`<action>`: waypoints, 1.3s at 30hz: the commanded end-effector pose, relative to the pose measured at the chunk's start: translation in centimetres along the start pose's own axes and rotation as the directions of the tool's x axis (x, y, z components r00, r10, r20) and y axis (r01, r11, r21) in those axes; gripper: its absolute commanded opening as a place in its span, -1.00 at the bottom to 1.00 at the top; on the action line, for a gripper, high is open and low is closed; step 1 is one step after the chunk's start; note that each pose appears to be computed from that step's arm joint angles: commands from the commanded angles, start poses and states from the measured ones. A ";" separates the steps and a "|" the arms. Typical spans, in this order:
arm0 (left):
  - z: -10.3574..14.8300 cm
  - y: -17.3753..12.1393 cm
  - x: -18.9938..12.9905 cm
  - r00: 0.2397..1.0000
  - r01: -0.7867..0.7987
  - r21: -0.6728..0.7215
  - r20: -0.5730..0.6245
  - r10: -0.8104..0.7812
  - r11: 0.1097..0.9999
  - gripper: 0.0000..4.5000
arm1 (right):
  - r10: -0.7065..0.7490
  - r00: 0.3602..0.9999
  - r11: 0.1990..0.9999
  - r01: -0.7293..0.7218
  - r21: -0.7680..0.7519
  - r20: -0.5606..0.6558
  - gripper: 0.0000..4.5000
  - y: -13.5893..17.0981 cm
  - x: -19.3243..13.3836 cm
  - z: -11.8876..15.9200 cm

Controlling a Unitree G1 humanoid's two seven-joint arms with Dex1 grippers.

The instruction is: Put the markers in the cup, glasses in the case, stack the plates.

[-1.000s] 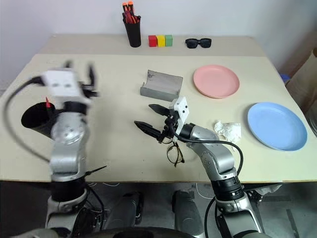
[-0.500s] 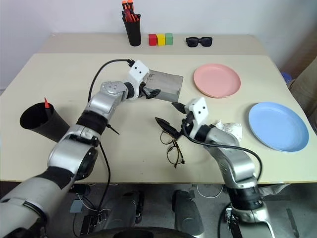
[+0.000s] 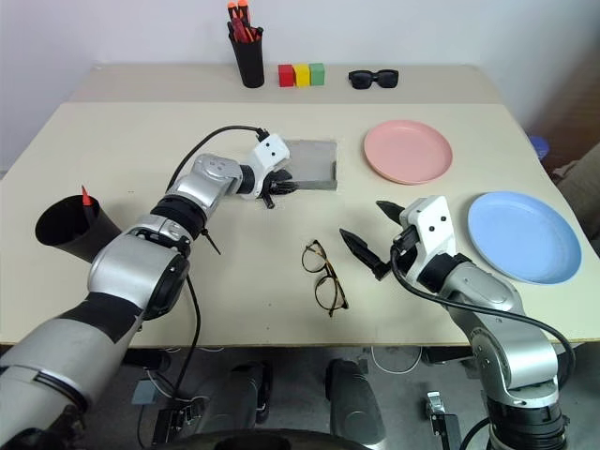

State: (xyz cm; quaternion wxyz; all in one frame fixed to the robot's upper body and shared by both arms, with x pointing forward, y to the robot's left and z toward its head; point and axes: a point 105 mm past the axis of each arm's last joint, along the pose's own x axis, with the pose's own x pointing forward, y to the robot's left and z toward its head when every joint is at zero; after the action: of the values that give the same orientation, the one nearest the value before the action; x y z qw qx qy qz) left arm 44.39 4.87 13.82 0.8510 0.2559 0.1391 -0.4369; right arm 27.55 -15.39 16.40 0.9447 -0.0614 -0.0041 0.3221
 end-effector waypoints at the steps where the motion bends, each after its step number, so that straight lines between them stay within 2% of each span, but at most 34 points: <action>1: 1.3 0.4 -0.4 0.999 0.002 0.034 0.047 -0.004 0.999 -0.99 | 0.008 0.999 0.999 -0.007 -0.034 0.037 1.00 0.2 -0.1 1.1; 5: 1.5 0.3 -1.1 0.994 0.042 0.044 0.097 -0.046 0.998 -0.99 | 0.036 0.999 0.999 -0.034 -0.033 0.040 1.00 0.3 0.5 1.1; 8: 1.3 -0.2 -2.3 0.981 0.126 0.068 0.139 -0.135 0.990 -0.99 | 0.064 0.997 0.997 -0.063 -0.032 0.040 1.00 0.6 1.3 1.1; 13: -0.4 -3.1 -6.5 0.932 0.308 0.160 0.145 -0.331 0.938 -0.99 | 0.111 0.994 0.994 -0.112 -0.018 -0.008 1.00 1.5 2.6 0.0; 18: -1.3 -5.9 -9.7 0.914 0.367 0.143 0.130 -0.385 0.919 -0.99 | 0.103 0.992 0.994 -0.105 -0.023 -0.070 1.00 1.4 3.2 -1.3; 21: -2.6 -6.7 -10.8 0.918 0.374 0.141 0.086 -0.388 0.916 -0.61 | 0.111 0.986 0.994 -0.112 -0.004 -0.126 1.00 1.3 3.4 -2.1; 22: -2.8 -6.7 -10.8 0.923 0.362 0.158 0.077 -0.377 0.919 -0.43 | 0.111 0.984 0.994 -0.111 0.003 -0.141 1.00 1.3 3.5 -2.3; 26: -2.0 -5.6 -10.3 0.953 0.230 0.241 0.141 -0.269 0.943 0.51 | 0.104 0.972 0.995 -0.103 0.014 -0.213 1.00 0.8 3.2 -2.9; 29: -0.9 -5.7 -10.5 0.948 0.169 0.271 0.219 -0.232 0.947 0.51 | 0.125 0.959 0.992 -0.115 0.053 -0.253 1.00 0.9 2.6 -2.9; 33: 0.7 -8.0 -11.7 0.904 0.165 0.288 0.338 -0.261 0.943 0.51 | 0.201 0.941 0.973 -0.160 0.166 -0.271 1.00 2.2 1.9 -2.5; 37: 0.6 -10.7 -12.8 0.871 0.153 0.330 0.399 -0.285 0.931 0.51 | 0.273 0.911 0.940 -0.185 0.286 -0.309 1.00 3.5 1.1 -3.1; 39: -0.1 -11.8 -13.2 0.860 0.155 0.305 0.426 -0.280 0.940 0.51 | 0.302 0.895 0.919 -0.181 0.351 -0.330 1.00 3.9 0.9 -3.6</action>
State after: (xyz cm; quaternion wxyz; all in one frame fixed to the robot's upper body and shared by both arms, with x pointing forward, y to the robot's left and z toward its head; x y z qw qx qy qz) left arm 27.96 8.13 15.01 0.7637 0.2405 -0.0624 -0.5959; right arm 26.54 -12.56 11.74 0.8828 0.0117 0.2358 0.4061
